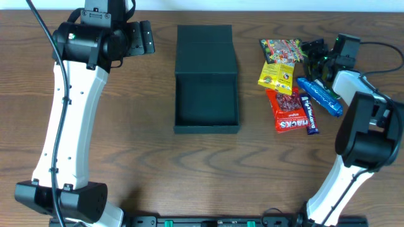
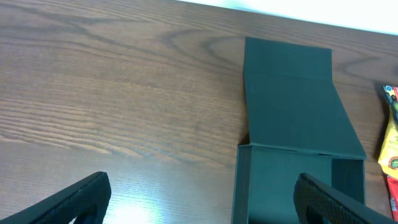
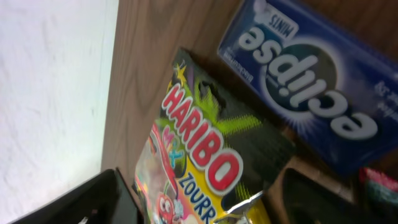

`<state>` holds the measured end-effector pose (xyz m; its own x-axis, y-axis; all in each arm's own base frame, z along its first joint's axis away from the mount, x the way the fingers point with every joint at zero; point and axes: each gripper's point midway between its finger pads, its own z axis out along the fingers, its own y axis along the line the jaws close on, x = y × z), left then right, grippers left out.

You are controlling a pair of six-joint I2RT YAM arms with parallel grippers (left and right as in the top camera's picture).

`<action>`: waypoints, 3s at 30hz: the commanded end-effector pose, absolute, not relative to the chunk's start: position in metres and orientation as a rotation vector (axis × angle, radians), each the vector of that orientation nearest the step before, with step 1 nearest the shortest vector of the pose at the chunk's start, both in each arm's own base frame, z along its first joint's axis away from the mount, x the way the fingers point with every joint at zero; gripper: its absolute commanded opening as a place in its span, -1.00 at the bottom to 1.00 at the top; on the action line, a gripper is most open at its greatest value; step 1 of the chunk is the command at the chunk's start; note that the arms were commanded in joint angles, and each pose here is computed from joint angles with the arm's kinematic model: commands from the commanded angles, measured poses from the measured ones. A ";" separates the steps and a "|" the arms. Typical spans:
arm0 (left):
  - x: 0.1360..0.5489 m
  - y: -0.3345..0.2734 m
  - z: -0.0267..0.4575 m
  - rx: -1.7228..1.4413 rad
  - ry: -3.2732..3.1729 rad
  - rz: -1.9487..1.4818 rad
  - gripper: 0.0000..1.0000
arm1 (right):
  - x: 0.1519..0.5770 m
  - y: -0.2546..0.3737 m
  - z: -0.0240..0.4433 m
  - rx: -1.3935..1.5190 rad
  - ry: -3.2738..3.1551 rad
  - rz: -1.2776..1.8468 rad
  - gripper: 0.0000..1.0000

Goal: Pack container
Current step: 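Reach the right gripper to the Haribo gummy bag and grasp it, then lift the Haribo bag and carry it over the green box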

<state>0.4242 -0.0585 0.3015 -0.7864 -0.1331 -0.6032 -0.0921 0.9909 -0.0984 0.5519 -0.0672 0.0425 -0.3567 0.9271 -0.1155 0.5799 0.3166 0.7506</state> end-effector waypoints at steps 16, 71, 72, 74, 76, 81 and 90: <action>0.425 -0.054 0.294 -0.155 2.503 -0.062 0.91 | 0.581 -0.054 0.057 1.161 2.071 0.993 -0.97; 0.427 -0.031 0.297 -0.191 2.478 0.100 0.91 | 0.378 0.198 0.258 -0.482 2.587 0.930 -0.97; 0.426 -0.028 0.297 -0.198 2.480 0.111 0.90 | 0.381 0.214 0.258 -0.484 2.566 0.958 -0.98; 0.424 -0.021 0.295 -0.214 2.491 0.123 0.91 | 0.384 0.235 0.265 -0.496 2.518 1.034 -0.97; 0.420 -0.013 0.292 -0.235 2.511 0.132 0.90 | 0.384 0.248 0.274 -0.488 2.483 1.128 -0.97; 0.416 0.000 0.289 -0.273 2.530 0.145 0.91 | 0.376 0.274 0.265 -0.442 2.532 1.317 -0.97; 0.416 0.001 0.288 -0.277 2.532 0.146 0.90 | 0.381 0.299 0.198 -0.243 2.733 1.587 -0.97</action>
<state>0.4143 -0.0031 0.2931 -0.8010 -0.1726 -0.5733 -0.2244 0.9743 0.0202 0.3898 0.2872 0.2071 -0.9743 -0.1441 -0.1729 -0.2235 0.5292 0.8185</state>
